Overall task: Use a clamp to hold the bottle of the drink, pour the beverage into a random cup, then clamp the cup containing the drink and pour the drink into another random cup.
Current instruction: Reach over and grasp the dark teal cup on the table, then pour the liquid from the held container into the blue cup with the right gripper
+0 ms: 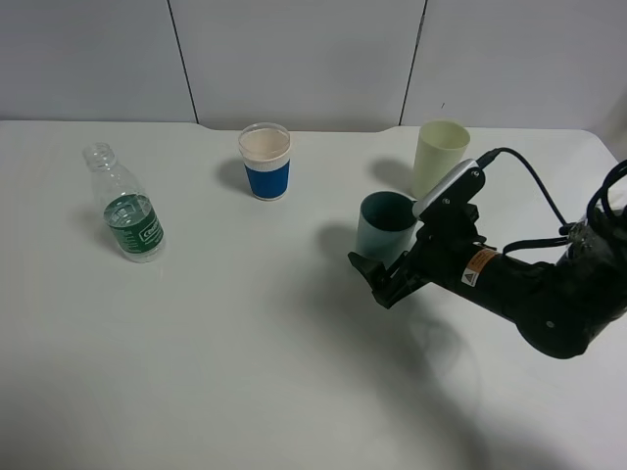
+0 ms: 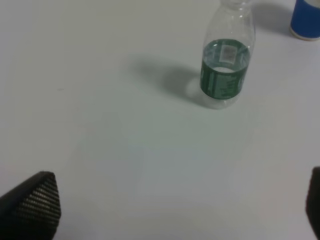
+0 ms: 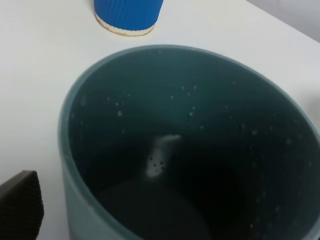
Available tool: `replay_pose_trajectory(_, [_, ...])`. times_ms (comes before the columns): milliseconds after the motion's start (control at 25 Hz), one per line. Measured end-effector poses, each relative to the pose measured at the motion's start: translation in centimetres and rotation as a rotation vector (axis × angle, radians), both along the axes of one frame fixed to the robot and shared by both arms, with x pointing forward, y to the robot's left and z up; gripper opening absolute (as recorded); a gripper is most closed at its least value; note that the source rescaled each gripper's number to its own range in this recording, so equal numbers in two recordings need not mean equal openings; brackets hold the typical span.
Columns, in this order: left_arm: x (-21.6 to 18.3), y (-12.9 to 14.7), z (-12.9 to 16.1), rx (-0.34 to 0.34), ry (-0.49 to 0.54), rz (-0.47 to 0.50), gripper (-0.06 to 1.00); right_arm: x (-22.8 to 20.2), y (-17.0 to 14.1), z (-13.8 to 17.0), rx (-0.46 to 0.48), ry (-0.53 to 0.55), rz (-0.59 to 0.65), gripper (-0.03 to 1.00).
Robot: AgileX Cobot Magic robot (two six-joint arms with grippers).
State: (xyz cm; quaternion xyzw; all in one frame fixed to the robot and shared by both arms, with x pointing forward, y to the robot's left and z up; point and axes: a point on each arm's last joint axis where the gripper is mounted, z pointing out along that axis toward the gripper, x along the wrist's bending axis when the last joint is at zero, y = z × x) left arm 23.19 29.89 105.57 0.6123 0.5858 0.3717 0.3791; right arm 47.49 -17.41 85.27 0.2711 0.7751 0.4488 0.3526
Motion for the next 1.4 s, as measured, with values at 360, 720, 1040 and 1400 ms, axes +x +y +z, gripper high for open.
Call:
replay_pose_trajectory(360, [0.0, 0.0, 0.0, 0.0, 0.0, 0.0, 1.0, 0.6, 0.3, -1.0, -0.007, 0.016, 0.002, 0.96])
replay_pose_trajectory(720, [0.0, 0.0, 0.0, 0.0, 0.001, 0.0, 1.0, 0.4, 0.4, -1.8, -0.019, 0.043, 0.018, 0.24])
replay_pose_trajectory(1040, [0.0, 0.0, 0.0, 0.0, 0.001, 0.0, 1.0, 0.3, 0.4, -1.8, -0.001, 0.058, 0.016, 0.0])
replay_pose_trajectory(1400, [0.0, 0.0, 0.0, 0.0, 0.001, 0.0, 1.0, 0.7, 0.3, -0.6, 0.08, 0.081, -0.042, 0.0])
